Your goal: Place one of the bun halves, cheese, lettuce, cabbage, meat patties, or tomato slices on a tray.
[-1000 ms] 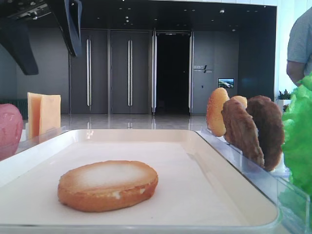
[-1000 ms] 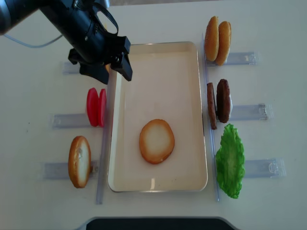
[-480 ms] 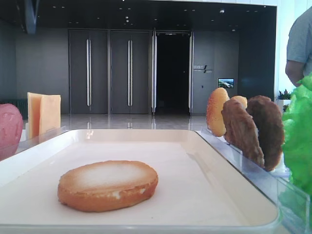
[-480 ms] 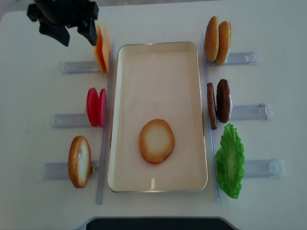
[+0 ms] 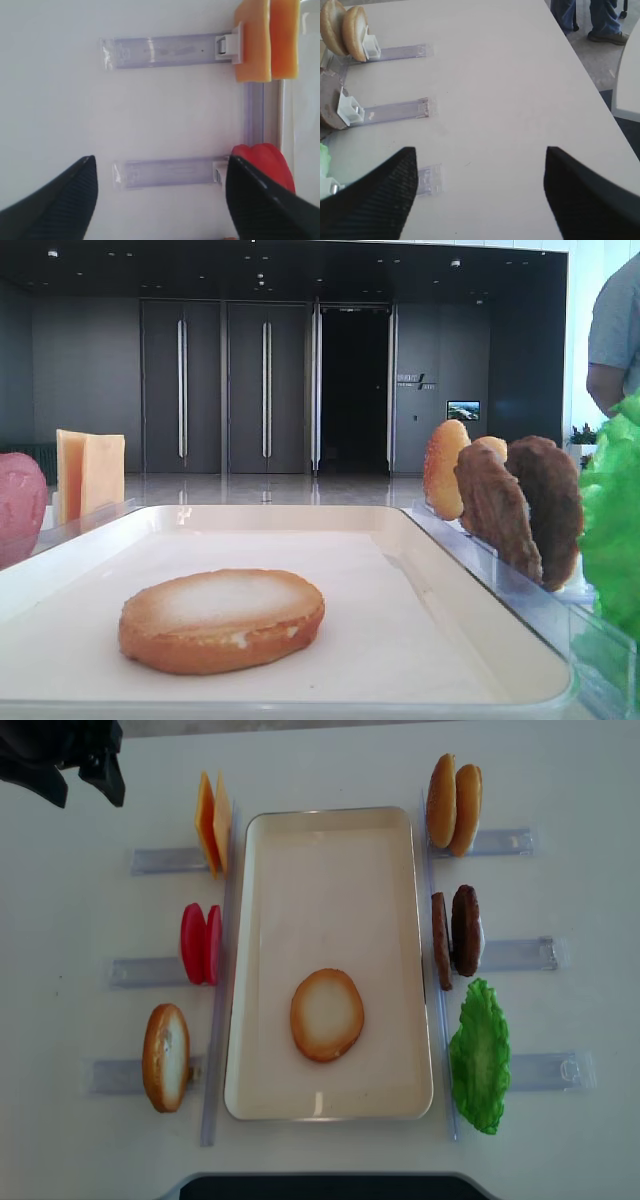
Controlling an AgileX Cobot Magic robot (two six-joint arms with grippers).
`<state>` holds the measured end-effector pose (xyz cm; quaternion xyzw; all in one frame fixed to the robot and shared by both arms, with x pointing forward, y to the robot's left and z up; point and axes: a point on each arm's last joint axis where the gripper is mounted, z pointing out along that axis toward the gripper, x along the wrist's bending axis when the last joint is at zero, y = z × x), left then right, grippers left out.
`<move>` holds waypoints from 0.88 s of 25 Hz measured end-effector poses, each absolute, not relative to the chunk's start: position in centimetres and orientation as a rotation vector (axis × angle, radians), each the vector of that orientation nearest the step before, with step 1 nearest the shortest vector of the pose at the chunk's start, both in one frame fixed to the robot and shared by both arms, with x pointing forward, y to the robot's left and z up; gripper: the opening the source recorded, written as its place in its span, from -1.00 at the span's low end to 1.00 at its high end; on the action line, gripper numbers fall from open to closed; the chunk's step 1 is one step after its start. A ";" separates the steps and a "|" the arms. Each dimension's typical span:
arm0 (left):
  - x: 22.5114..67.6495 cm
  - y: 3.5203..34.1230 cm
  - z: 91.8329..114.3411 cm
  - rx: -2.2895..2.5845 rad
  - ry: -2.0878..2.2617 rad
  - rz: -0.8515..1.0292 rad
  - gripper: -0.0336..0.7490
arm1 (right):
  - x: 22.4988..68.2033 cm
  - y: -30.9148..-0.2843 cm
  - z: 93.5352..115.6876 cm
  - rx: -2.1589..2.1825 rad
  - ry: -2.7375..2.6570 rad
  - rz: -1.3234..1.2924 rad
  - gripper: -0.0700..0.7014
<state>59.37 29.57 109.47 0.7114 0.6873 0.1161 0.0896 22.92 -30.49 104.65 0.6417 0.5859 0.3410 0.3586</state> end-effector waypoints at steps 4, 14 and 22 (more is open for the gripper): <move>59.3 29.5 109.5 2.153 2.003 0.345 0.64 | 22.9 -30.5 104.6 1.655 1.511 0.880 0.56; 52.3 29.6 118.6 2.035 1.794 0.604 0.64 | 22.9 -30.5 104.6 1.655 1.511 0.880 0.56; 41.7 29.9 120.8 1.980 1.674 0.741 0.64 | 22.9 -30.5 104.6 1.655 1.511 0.880 0.56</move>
